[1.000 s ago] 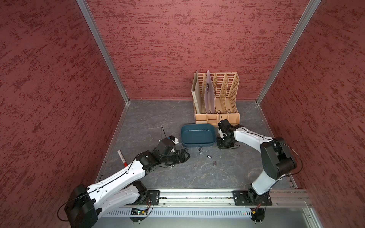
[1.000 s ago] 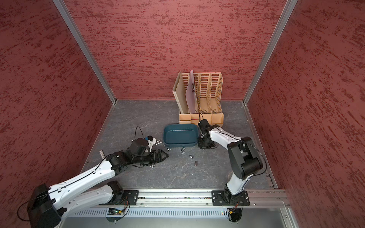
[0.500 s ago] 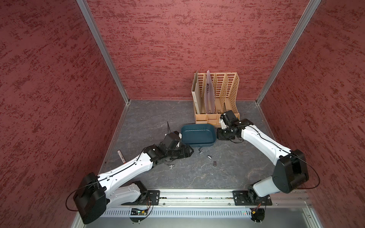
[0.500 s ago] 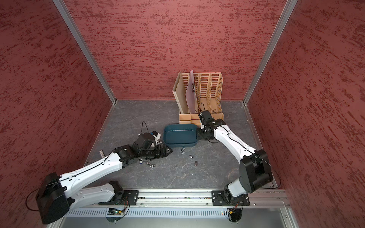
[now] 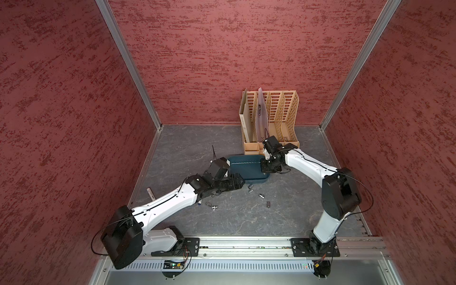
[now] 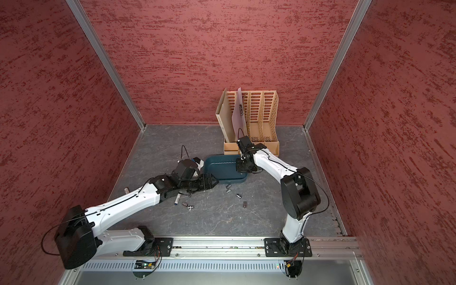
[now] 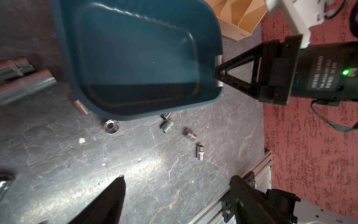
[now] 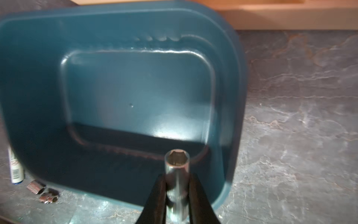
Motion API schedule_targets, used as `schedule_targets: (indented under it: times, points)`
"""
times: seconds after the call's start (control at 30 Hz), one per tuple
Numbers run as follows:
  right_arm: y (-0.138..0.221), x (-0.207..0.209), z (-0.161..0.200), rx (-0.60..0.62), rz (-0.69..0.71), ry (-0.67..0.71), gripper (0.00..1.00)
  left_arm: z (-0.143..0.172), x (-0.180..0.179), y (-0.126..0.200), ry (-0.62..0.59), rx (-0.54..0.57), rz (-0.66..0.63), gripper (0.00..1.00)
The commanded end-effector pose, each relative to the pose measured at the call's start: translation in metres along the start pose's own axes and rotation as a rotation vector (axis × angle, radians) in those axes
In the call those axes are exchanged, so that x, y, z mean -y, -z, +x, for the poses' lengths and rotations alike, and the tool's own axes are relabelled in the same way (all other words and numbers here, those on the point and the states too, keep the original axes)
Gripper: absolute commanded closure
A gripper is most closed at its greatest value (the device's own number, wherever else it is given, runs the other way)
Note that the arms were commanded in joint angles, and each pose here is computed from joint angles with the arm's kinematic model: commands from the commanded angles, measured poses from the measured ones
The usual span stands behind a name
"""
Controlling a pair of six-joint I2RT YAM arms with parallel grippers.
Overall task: Put the socket on the desktop into the storage box
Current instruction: Place the socket head in the storage box.
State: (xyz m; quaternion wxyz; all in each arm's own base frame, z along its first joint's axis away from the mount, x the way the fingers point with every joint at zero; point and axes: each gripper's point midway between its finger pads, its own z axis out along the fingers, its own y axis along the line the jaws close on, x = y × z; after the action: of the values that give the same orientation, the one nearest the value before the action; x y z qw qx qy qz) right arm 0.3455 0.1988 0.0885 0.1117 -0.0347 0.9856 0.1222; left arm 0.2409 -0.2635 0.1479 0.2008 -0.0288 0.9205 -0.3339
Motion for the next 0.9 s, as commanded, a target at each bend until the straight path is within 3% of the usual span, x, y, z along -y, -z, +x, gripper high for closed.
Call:
schedule_targets:
  times: [0.0, 0.6, 0.87]
  points:
    - [-0.001, -0.008, -0.015, 0.041, -0.011, -0.007, 0.88, -0.005, -0.001, 0.002, -0.008, 0.023, 0.014, 0.13]
    - [-0.044, 0.003, -0.022, 0.008, 0.057, -0.032, 0.86, 0.002, -0.016, 0.009, 0.029, 0.031, 0.001, 0.12]
    - [-0.043, 0.004, -0.025, 0.019, 0.062, -0.036, 0.74, 0.005, -0.023, 0.011, 0.04, 0.032, -0.011, 0.12]
